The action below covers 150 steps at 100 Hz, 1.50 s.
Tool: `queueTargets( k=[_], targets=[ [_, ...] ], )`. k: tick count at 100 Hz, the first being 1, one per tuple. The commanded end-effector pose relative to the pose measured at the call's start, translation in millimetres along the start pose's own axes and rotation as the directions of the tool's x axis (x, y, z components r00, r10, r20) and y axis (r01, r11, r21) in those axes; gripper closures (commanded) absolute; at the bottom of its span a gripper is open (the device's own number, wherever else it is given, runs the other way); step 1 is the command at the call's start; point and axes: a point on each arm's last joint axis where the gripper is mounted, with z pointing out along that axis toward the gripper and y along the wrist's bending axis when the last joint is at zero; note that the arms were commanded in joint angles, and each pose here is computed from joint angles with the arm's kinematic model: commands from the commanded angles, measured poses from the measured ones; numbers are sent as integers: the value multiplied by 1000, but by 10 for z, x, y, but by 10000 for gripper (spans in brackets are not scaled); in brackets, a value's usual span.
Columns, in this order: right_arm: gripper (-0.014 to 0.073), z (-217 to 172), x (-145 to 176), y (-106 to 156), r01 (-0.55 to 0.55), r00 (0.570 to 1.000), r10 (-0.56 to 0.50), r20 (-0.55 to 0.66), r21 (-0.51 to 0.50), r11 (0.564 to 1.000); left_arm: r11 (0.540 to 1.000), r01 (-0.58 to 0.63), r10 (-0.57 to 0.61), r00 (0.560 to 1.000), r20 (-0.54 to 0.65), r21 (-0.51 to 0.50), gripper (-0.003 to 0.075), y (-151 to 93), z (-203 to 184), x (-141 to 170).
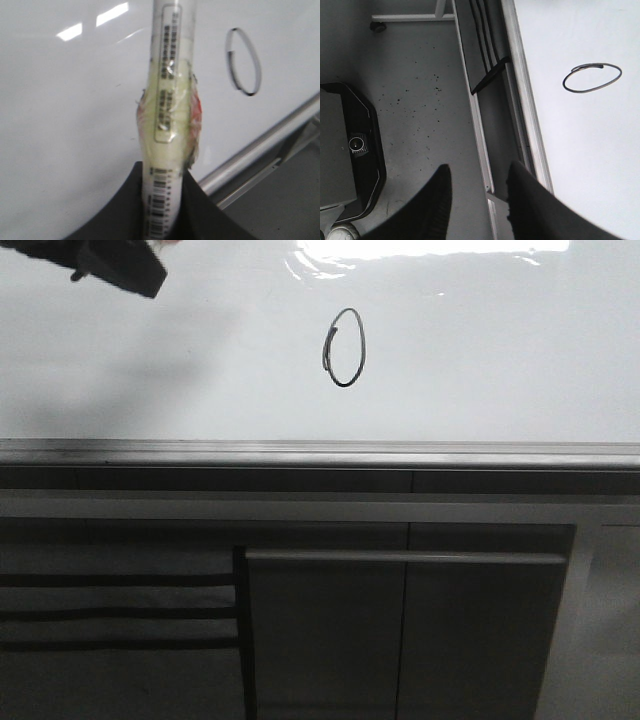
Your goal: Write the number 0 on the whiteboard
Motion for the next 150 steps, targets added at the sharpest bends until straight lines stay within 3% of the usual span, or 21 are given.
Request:
queueTargets(
  k=[1,26,38,77,104,119,139,150],
  targets=[
    [356,-168,-14,53,-11,1000,11,16,-4,1000,991,113,-105,989,103,-74,710,258,2,-178],
    [356,-168,-14,53,-13,1000,13,16,-4,1000,977,165,-160,986,45,-137,708,624,299,-147],
    [356,-168,-14,53,-13,1000,13,16,-4,1000,978,166,-166,986,14,-122,687,632,379,-145],
    [356,-174,-14,56,-15,1000,15,16,-2,1000,983,155,-159,986,-39,-102,493,626,440,-122],
    [356,-174,-14,56,-15,1000,15,16,-2,1000,984,149,-154,986,-56,-95,418,617,433,-110],
    [356,-174,-14,56,-15,1000,15,16,-2,1000,985,147,-154,985,-76,-85,415,605,428,-95],
    [356,-247,5,80,-55,998,55,13,26,998,991,108,-114,991,-71,-75,415,562,174,-188],
    [356,-435,86,120,-161,987,162,-1,118,980,995,90,-93,994,-60,-53,415,485,-167,-283]
  ],
)
